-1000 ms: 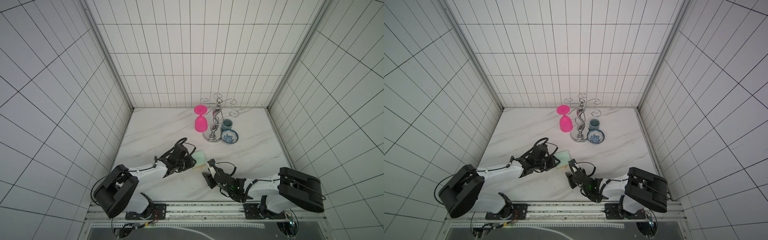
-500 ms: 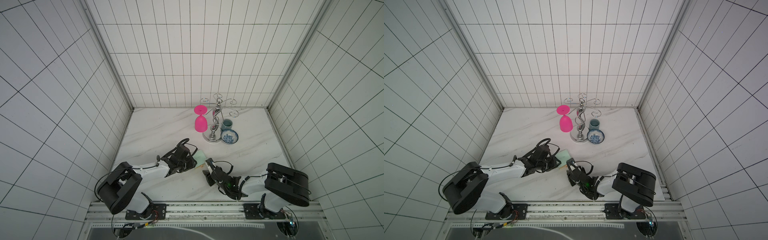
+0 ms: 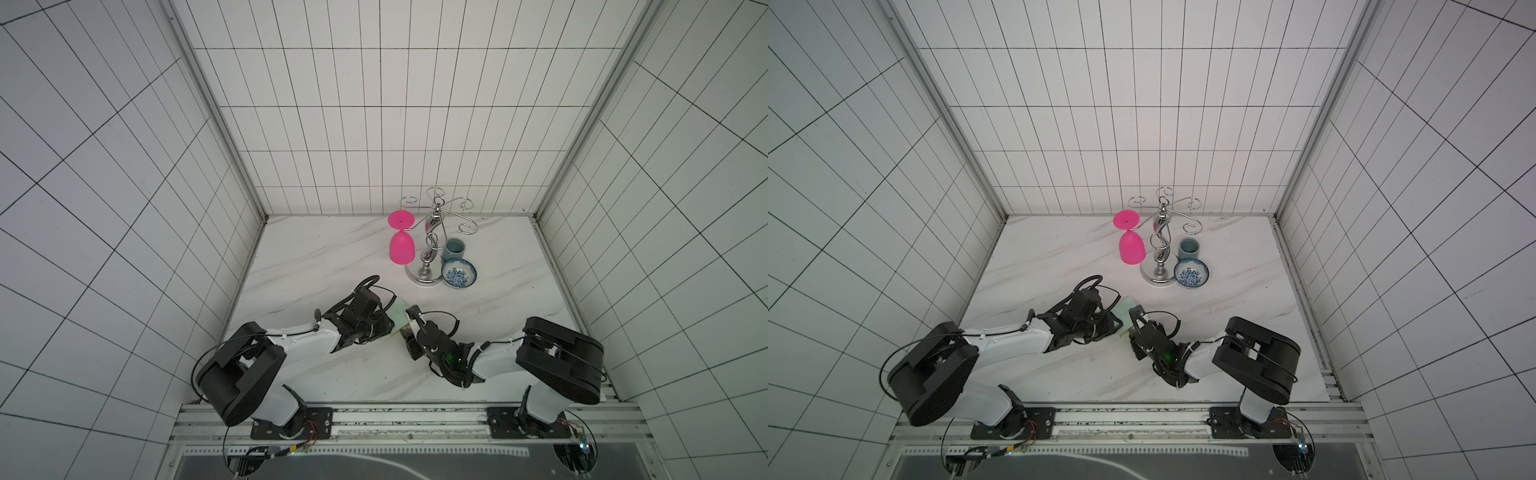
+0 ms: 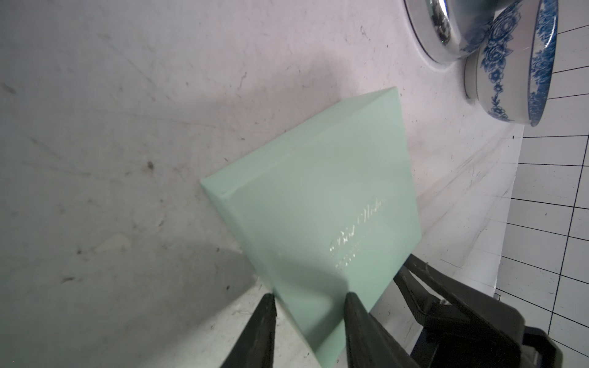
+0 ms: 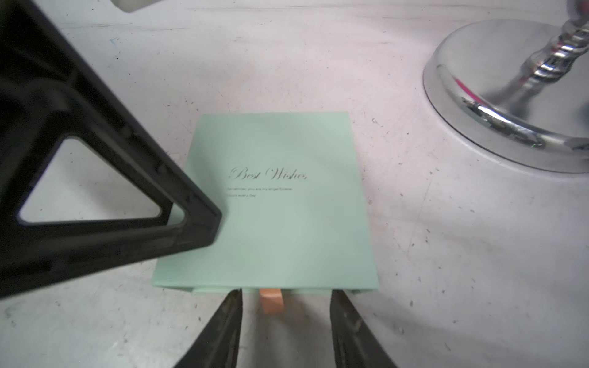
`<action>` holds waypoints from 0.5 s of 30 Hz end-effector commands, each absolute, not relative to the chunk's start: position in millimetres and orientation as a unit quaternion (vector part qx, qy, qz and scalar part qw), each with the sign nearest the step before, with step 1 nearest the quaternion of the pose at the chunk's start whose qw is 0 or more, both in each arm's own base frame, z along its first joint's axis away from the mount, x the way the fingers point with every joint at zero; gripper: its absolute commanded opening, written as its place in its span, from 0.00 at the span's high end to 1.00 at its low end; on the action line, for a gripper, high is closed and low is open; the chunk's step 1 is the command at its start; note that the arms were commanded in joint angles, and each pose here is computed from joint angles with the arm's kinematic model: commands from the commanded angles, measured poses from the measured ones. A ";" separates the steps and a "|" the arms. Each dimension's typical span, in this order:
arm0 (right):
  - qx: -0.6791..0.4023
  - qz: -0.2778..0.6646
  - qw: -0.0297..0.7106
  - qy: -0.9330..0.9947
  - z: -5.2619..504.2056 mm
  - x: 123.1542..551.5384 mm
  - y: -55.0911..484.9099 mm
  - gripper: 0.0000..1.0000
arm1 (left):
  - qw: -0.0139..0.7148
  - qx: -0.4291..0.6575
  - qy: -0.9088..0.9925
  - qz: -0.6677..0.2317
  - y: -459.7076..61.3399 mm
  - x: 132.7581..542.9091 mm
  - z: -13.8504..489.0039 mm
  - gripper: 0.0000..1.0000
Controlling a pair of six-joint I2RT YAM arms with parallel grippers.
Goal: Take out the earrings from the drawer-style jewelry box
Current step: Open the drawer in the jewelry box.
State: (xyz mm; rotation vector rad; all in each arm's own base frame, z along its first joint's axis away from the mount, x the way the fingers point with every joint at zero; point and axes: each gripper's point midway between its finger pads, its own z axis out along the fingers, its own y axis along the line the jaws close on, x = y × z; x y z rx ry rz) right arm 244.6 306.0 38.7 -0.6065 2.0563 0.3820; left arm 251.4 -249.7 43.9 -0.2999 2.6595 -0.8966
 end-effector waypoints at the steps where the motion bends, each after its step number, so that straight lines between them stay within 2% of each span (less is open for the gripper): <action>1: -0.247 0.169 0.476 0.827 55.9 255.4 323.3 0.53 | 0.163 -0.103 0.934 -0.299 -249.2 256.3 41.6 0.64; 6: -0.257 0.167 0.478 0.823 56.9 257.4 326.1 0.54 | 0.163 -0.098 0.935 -0.298 -250.8 257.2 40.8 0.64; 15: -0.260 0.156 0.467 0.830 51.8 263.1 318.1 0.63 | 0.164 -0.094 0.938 -0.292 -249.5 258.6 40.8 0.64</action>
